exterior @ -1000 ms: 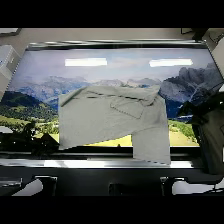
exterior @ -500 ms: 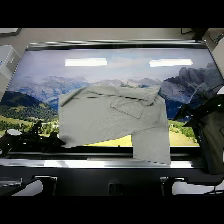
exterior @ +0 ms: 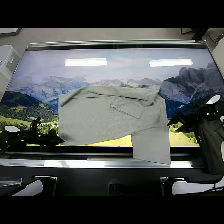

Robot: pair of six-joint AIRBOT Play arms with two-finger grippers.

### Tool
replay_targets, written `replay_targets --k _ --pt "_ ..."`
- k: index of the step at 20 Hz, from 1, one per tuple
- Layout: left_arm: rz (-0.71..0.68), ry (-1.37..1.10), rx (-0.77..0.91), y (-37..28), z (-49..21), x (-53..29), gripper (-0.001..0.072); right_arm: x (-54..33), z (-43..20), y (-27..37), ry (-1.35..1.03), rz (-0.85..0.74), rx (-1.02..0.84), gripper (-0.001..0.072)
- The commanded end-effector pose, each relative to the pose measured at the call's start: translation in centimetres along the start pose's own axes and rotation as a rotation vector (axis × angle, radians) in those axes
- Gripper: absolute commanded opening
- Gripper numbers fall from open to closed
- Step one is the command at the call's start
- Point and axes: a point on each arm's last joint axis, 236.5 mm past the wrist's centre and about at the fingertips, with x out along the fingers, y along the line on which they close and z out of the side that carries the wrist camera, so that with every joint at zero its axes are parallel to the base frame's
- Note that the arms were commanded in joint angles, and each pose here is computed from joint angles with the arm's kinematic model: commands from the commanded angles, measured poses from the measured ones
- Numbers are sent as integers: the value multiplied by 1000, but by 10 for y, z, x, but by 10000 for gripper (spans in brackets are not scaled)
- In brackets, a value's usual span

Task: Fold the clothes and pants, and hang the long-sleeved shirts on hangers.

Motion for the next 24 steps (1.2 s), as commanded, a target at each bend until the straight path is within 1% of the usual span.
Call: replay_targets --k 1,3,4,5,6,7,9,11,13,14,15,16,18,19,20,22,24 --pt "-9 5 12 -5 1 -3 21 24 13 15 -13 98 1 548" --pt "-10 2 13 -6 1 -4 21 34 15 23 -13 91 -29 535" --pt "-10 0 16 -6 1 -4 20 38 18 28 -25 82 -45 481" --pt "-10 0 18 -7 0 -5 21 41 23 35 -47 76 -60 340" --pt "-11 -2 22 -8 0 -6 21 41 24 41 -56 76 -76 134" --pt "-12 -9 33 -10 2 -9 21 36 22 50 -56 83 -98 32" --pt "-10 -84 109 -28 25 -32 20 1 29 69 -122 90 -176 30" --pt "3 -264 256 -71 66 -87 19 -72 46 102 -314 97 -282 30" --pt "30 -603 490 -156 104 -198 19 -188 49 154 -630 106 -455 30" --pt "40 -806 608 -206 107 -265 19 -256 37 180 -822 107 -534 30" --pt "45 -1035 729 -261 93 -340 19 -335 9 207 -1054 102 -619 30" --pt "51 -1231 829 -306 65 -404 19 -412 -34 228 -1294 86 -693 30" --pt "77 -1497 991 -365 -11 -486 19 -513 -137 237 -1645 9 -769 30" --pt "71 -1557 1035 -381 -48 -503 20 -533 -181 231 -1738 -20 -764 30" --pt "43 -1587 1044 -389 -75 -509 20 -542 -219 220 -1793 -46 -745 30" --pt "-2 -1635 1053 -395 -119 -514 19 -548 -272 202 -1865 -98 -716 30" --pt "-11 -1694 1088 -400 -153 -520 18 -559 -311 192 -1958 -123 -707 31"
